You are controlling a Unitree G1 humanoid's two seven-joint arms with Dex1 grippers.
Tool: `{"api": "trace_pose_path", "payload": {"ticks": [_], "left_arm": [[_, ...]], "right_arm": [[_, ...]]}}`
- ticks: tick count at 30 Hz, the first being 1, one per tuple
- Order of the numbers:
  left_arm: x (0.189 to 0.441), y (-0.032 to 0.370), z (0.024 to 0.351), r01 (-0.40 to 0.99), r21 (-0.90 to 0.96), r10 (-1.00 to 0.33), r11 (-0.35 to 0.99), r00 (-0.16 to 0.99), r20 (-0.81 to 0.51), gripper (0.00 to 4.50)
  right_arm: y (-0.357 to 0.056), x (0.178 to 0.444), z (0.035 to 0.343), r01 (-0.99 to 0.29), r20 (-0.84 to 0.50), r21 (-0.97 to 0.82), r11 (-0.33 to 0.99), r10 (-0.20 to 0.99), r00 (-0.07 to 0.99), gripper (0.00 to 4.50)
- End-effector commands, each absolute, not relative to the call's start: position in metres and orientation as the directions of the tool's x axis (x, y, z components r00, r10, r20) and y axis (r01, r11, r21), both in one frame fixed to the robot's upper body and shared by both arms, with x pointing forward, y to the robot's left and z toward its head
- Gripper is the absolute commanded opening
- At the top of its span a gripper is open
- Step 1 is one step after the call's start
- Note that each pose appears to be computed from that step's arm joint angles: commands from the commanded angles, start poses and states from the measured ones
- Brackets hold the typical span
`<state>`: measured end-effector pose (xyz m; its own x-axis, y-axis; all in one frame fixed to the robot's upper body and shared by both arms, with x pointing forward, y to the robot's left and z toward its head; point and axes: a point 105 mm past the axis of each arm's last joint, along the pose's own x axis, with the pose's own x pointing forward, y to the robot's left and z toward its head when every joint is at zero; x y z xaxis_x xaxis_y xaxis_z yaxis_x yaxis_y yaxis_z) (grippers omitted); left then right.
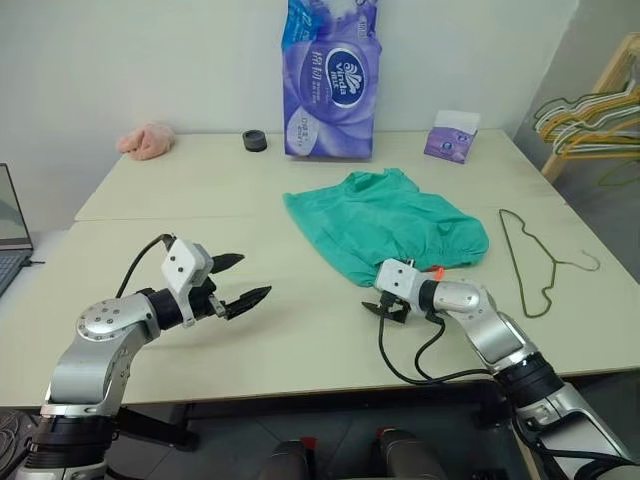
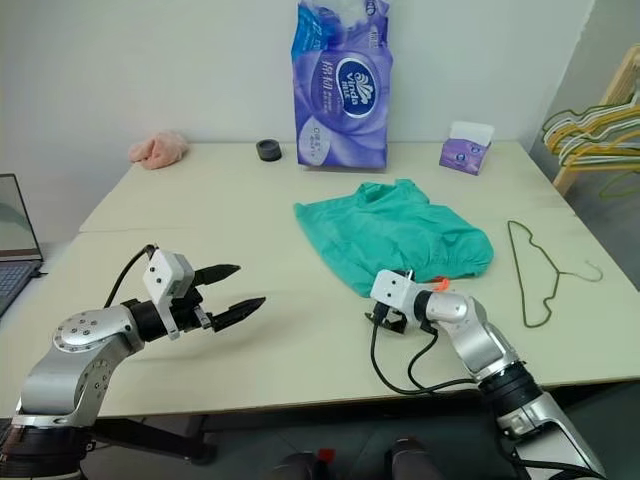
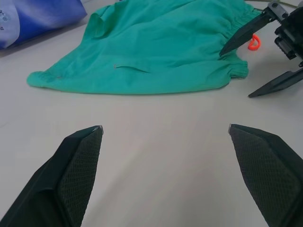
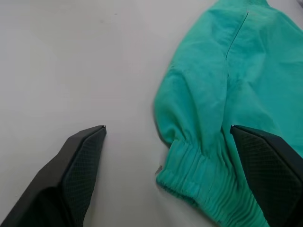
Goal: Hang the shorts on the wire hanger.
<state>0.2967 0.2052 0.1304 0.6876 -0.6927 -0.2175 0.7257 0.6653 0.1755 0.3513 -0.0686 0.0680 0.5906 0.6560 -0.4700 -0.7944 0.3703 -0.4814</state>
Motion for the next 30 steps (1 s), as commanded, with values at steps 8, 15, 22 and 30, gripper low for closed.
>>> {"api": "trace_pose_path", "payload": {"ticks": [8, 15, 22, 30], "left_arm": [[0.297, 0.196, 0.147, 0.731, 0.245, -0.711, 0.636, 0.679, -0.18, 4.5], [0.307, 0.195, 0.144, 0.717, 0.373, -0.696, 0.589, 0.684, -0.217, 4.5], [0.335, 0.184, 0.155, 0.595, 0.628, -0.682, 0.502, 0.719, -0.136, 4.5], [0.355, 0.174, 0.14, 0.578, 0.714, -0.697, 0.394, 0.695, -0.177, 4.5]], "right_arm": [[-0.069, 0.367, 0.069, -0.788, -0.504, -0.461, 0.407, 0.611, 0.611, 0.83], [-0.067, 0.351, 0.111, -0.8, -0.437, -0.505, 0.325, 0.703, 0.561, 0.04], [-0.068, 0.322, 0.146, -0.832, -0.433, -0.505, 0.231, 0.765, 0.476, 0.04], [-0.062, 0.293, 0.164, -0.851, -0.433, -0.5, 0.158, 0.806, 0.404, 0.04]]}}
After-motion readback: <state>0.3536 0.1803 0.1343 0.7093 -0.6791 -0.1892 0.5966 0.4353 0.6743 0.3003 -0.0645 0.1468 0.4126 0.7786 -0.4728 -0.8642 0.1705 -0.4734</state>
